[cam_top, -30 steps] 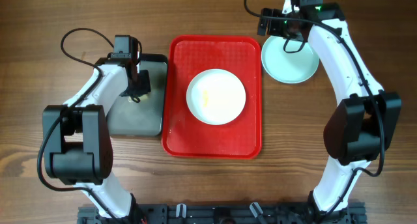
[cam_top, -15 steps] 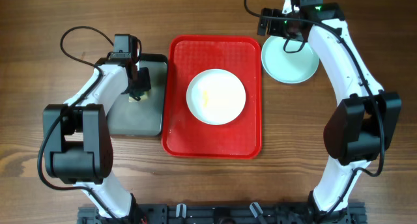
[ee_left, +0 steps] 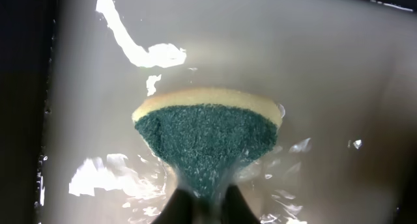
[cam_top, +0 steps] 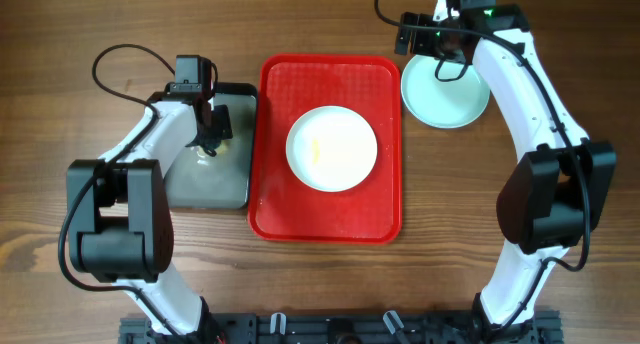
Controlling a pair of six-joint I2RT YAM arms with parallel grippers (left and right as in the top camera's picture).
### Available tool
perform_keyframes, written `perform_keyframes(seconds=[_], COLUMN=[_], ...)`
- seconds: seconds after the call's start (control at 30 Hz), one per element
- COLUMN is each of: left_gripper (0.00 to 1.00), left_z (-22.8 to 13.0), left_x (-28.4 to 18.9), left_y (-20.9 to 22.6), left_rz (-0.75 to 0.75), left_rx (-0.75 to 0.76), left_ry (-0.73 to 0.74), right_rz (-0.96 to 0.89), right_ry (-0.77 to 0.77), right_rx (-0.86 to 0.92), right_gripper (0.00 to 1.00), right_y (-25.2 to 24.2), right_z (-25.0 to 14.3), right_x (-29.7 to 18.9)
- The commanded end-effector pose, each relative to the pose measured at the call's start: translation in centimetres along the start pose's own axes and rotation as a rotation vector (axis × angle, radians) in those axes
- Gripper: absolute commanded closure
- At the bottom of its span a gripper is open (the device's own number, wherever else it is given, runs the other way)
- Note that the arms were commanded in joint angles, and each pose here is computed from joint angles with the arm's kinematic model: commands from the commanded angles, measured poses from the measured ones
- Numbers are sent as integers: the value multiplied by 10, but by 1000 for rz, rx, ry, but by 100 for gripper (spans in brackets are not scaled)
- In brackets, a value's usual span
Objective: Clean dirty plates on tray and stack at the side
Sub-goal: 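Lift the sponge out of the water with the left gripper, then move the right gripper back to grip the white plate rim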
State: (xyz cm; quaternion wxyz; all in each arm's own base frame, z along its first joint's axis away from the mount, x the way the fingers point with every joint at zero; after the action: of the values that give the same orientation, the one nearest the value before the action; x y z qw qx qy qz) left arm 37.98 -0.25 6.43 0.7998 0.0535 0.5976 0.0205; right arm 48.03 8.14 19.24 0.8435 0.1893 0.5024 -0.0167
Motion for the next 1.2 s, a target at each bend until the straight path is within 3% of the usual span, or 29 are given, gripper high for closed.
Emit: perform_keyframes(seconds=[0.0, 0.17, 0.3, 0.47, 0.9, 1.0, 1.1, 1.13, 1.17], left_gripper=[96, 96, 96, 96, 96, 96, 96, 96, 96], left_z=[-7, 7, 18, 22, 11, 8, 5, 5, 4], left_x=[6, -27, -79, -115, -112, -111, -110, -110, -110], left_y=[0, 5, 10, -3, -6, -6, -6, -6, -6], left_rz=[-12, -9, -25, -68, -66, -64, -61, -61, -60], left_rx=[-5, -17, -188, -156, -133, -131, -103, -104, -103], left_ry=[25, -59, -196, -284, -227, -210, -195, -192, -190], right_rz=[3, 3, 3, 3, 47, 145, 169, 148, 125], right_ry=[-23, -23, -23, -23, -60, 56, 145, 158, 182], right_rx=[-8, -8, -8, -8, 50, 192, 205, 211, 216], right_gripper=[0, 0, 0, 0, 0, 0, 1, 4, 17], right_y=[3, 3, 3, 3, 10, 20, 21, 18, 15], right_z=[4, 4, 4, 4, 11, -3, -16, -19, -24], right_x=[-7, -7, -7, -7, -8, -8, -10, -10, -10])
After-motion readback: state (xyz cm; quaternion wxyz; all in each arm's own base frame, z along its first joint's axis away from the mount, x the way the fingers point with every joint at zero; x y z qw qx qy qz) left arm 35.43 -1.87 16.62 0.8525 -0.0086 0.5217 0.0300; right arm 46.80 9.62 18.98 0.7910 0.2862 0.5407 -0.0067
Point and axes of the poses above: each gripper's point midway between its finger pads, its own x axis out along the fingers, its own y axis along the line the jaws close on, z = x × y, the point moved 6 cm from there along -x, back along the fingers, and after that the axes turned 12 degrees about x, right-handed, at the moved point
